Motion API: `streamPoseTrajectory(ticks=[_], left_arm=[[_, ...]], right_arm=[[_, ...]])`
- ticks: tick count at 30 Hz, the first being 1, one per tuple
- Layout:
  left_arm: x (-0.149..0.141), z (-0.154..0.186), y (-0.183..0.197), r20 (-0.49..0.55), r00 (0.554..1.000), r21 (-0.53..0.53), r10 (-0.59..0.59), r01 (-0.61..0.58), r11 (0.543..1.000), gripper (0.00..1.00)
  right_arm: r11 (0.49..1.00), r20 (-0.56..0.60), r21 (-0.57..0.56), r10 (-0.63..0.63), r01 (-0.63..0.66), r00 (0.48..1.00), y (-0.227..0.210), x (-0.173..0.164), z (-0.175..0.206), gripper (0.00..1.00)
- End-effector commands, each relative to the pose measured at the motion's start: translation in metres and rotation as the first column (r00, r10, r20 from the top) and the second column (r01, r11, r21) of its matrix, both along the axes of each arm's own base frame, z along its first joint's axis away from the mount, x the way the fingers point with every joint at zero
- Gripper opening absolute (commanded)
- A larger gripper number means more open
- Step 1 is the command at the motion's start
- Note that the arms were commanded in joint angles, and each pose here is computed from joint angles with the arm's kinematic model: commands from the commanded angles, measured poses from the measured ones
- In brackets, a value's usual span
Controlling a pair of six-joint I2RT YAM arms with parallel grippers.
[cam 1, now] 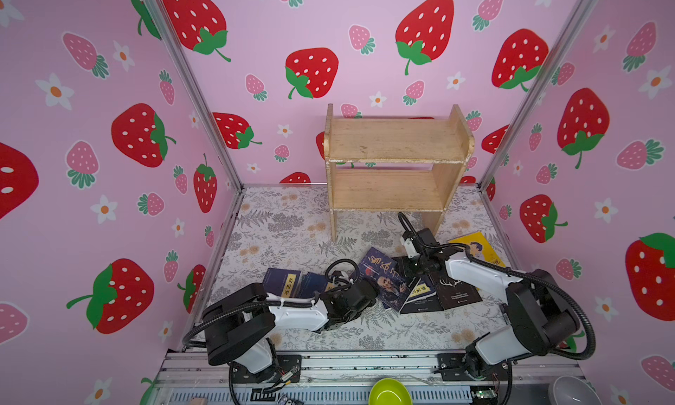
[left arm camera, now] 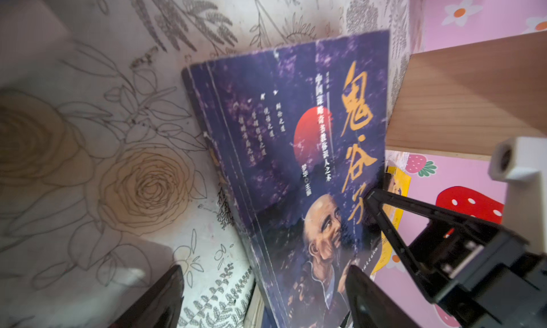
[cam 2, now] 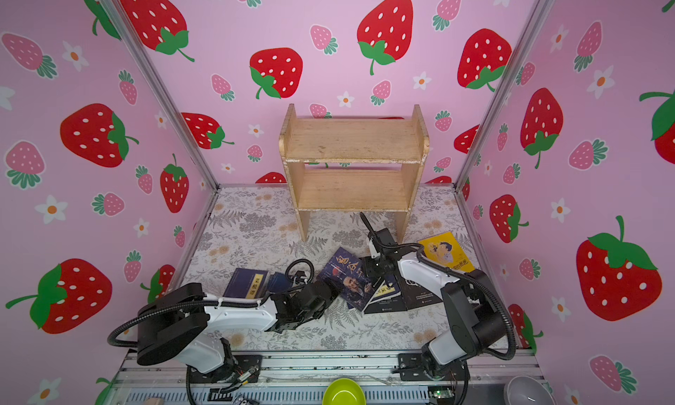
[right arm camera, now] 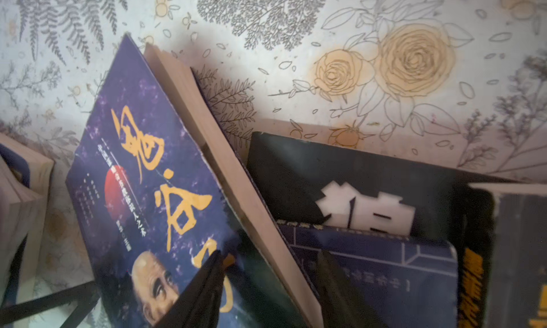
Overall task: Stacking books/files
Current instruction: Pick up the books.
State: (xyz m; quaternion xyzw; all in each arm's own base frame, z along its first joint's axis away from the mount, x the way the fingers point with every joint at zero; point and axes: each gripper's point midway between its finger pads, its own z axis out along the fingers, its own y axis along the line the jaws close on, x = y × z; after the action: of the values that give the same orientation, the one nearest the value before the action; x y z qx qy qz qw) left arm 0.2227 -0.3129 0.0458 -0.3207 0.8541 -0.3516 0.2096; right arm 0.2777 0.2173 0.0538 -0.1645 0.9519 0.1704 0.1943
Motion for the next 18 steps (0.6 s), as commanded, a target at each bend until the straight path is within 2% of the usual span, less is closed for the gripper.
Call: streamPoseTrajectory(ticks=[1,5,13,18], left_arm=[[0.008,-0.007,-0.013,-0.012,1.000,-0.037,-0.022,0.022,0.999,0.88],[0.017,-0.005,-0.027,0.041,0.998,-0.084,-0.050,0.054,0.995,0.86],[0.029,0.024,-0.026,0.185,0.981,-0.098,-0.057,0.076,0.992,0.80],[0.029,0.035,-0.026,0.215,0.974,-0.086,-0.072,0.092,0.992,0.62]], right_arm=[[0.999,-0.043,0.034,0.041,-0.039,0.998,0.006,-0.014,-0.006,0.44],[0.998,-0.072,0.037,0.051,-0.049,0.996,0.006,-0.024,-0.016,0.42],[0.997,-0.116,0.052,0.061,-0.055,0.991,0.005,-0.036,-0.032,0.40],[0.996,-0.116,0.068,0.060,-0.053,0.991,0.008,-0.035,-0.030,0.39]])
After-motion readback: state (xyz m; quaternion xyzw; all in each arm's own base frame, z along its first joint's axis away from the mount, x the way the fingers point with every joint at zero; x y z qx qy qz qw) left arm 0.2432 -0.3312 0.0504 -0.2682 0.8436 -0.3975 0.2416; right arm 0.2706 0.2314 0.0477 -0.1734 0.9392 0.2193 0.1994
